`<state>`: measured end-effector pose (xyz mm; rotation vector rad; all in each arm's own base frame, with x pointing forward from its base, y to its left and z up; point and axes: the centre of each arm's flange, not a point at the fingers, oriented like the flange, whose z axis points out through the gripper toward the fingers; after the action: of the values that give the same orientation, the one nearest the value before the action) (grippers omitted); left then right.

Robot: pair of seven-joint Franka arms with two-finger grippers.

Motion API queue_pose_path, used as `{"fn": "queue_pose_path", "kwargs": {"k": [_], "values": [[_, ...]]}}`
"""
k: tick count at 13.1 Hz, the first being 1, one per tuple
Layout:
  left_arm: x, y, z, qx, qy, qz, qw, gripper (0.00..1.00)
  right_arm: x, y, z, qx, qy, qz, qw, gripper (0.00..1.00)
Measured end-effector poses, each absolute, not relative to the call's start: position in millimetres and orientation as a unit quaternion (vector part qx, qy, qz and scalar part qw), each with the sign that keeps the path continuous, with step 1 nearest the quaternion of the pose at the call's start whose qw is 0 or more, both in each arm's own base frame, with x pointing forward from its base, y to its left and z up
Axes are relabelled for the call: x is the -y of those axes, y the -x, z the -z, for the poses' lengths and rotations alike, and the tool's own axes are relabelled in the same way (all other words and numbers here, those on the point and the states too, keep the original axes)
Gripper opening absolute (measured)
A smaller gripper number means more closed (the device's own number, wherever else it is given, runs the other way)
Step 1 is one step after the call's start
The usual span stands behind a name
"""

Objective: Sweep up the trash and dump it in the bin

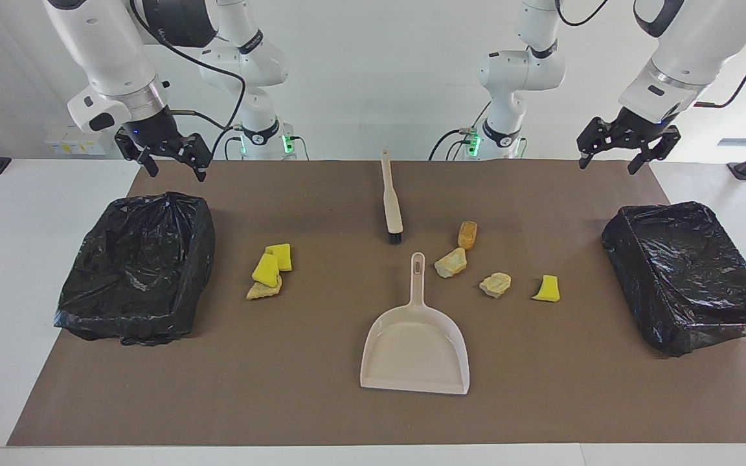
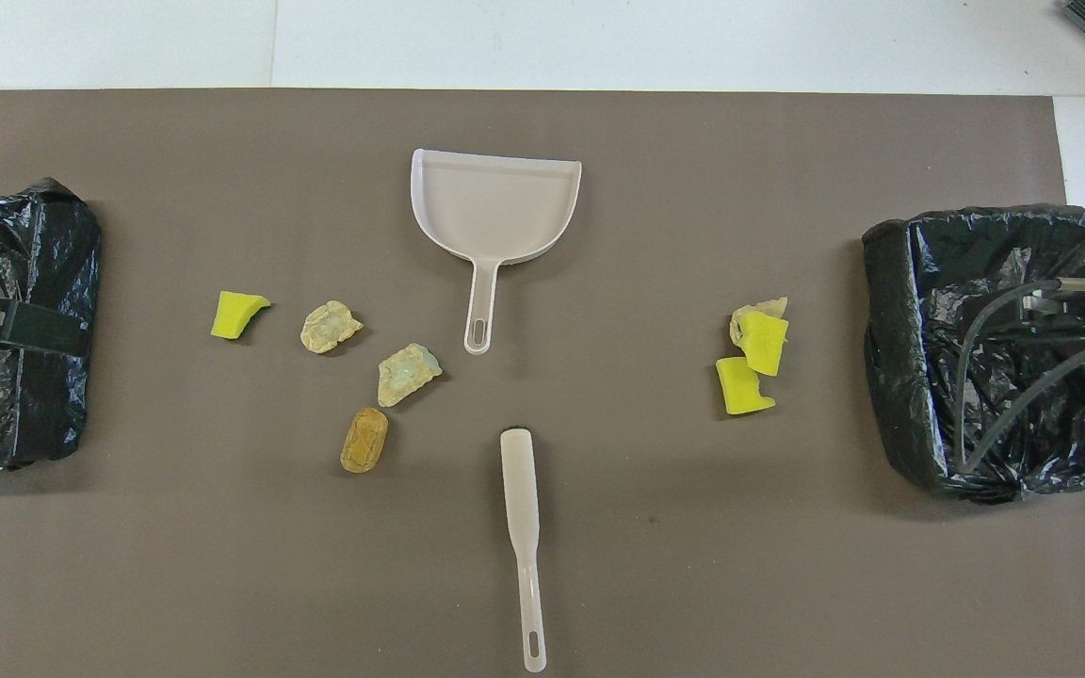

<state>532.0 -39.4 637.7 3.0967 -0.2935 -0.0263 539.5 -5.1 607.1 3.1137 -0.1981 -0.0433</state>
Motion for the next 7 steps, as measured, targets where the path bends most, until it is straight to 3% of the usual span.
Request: {"fn": "queue_pose_path", "kwargs": {"k": [7], "values": [[42.7, -531.6, -632.9, 0.095, -0.995, 0.013, 0.027, 1.00, 5.1, -539.5, -607.1, 0.063, -0.998, 0.014, 0.011, 1.00]]}}
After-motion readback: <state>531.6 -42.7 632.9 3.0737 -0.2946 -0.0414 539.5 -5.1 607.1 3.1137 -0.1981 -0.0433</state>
